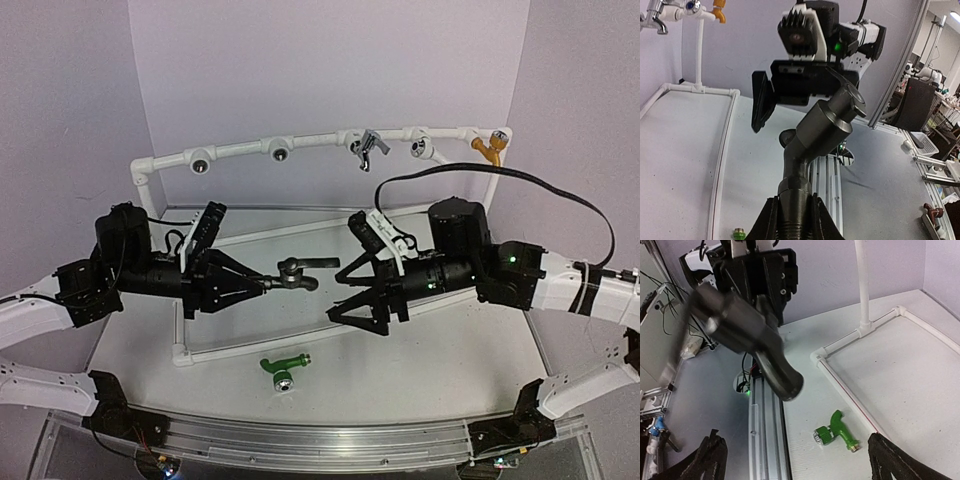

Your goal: Install the water faucets

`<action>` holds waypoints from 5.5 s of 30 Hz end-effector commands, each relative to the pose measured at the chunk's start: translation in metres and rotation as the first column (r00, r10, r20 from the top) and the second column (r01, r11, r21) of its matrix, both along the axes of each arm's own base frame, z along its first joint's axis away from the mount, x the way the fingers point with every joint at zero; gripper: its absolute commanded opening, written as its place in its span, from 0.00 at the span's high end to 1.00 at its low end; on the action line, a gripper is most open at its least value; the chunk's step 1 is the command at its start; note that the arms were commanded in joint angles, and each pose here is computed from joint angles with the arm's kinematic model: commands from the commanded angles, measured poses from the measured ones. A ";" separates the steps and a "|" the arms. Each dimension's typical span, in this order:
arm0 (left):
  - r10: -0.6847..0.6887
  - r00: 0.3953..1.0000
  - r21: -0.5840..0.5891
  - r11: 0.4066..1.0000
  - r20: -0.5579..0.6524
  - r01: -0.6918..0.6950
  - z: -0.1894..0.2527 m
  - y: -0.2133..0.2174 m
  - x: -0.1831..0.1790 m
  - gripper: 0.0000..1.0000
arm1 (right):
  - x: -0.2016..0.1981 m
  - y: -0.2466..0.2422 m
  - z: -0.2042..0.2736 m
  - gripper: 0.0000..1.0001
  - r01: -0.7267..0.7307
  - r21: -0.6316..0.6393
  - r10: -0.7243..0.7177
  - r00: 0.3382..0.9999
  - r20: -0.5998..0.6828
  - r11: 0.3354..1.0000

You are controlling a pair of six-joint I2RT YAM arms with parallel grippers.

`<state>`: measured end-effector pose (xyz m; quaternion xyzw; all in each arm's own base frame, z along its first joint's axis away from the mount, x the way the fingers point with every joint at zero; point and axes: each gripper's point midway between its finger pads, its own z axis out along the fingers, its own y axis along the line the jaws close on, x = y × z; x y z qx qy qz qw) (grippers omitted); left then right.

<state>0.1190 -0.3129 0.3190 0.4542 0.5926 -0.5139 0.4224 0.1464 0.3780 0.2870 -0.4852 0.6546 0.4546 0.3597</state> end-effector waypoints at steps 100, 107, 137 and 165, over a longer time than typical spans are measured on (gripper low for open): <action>0.948 0.220 0.172 0.262 -0.232 -0.949 -0.018 0.244 0.207 0.14 | 0.186 0.072 0.118 1.00 0.769 0.165 -0.028 -0.188 0.982 0.618; 0.958 0.205 0.119 0.232 -0.200 -0.965 -0.013 0.249 0.216 0.17 | 0.189 0.086 0.111 1.00 0.754 0.123 -0.034 -0.132 0.991 0.646; 0.947 0.302 -0.066 0.297 -0.106 -0.953 -0.019 0.241 0.231 0.50 | 0.203 0.098 0.106 1.00 0.792 0.120 -0.071 -0.097 0.993 0.598; 0.951 0.285 -0.043 0.282 -0.122 -0.958 -0.046 0.244 0.227 1.00 | 0.221 0.086 0.122 1.00 0.837 0.209 -0.340 -0.029 0.940 0.506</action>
